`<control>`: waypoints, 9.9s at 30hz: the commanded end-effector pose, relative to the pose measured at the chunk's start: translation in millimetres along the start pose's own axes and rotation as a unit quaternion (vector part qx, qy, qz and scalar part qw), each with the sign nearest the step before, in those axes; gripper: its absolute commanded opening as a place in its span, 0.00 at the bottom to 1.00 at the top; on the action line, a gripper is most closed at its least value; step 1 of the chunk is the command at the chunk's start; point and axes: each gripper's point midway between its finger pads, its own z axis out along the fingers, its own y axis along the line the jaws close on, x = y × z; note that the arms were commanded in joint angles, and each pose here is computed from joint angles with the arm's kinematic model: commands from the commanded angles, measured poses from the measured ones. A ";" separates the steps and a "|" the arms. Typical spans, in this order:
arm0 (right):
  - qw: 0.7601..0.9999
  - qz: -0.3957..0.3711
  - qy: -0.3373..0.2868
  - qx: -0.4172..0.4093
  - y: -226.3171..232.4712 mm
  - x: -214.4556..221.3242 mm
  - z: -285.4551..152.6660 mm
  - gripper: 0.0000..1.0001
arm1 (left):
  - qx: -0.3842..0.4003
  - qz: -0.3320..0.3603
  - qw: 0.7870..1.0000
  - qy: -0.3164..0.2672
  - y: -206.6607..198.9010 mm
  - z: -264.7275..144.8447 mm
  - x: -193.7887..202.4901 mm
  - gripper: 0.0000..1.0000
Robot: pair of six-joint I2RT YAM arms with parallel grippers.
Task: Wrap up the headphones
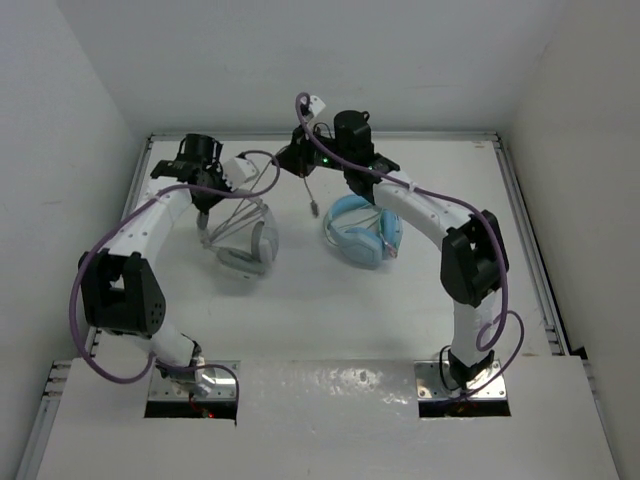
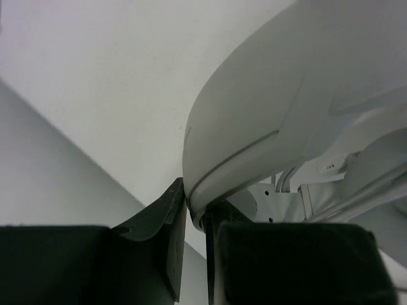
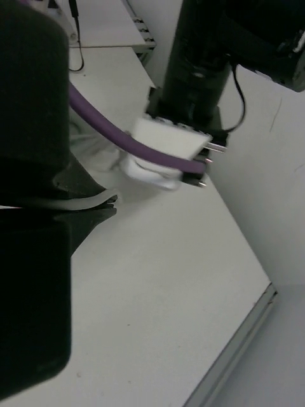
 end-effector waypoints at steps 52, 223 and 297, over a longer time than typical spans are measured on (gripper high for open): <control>0.992 0.125 0.004 0.020 52.6 149.8 56.8 0.34 | 0.033 -0.377 0.882 -0.280 91.3 -93.2 -103.3 0.00; 0.966 0.159 0.174 0.110 -57.3 53.3 -22.8 0.99 | -0.194 0.197 0.941 -0.195 44.3 -53.4 -101.1 0.00; 0.964 0.066 0.149 0.210 -19.6 75.0 -129.2 0.99 | -0.106 -0.203 0.973 -0.003 -32.7 104.6 102.7 0.27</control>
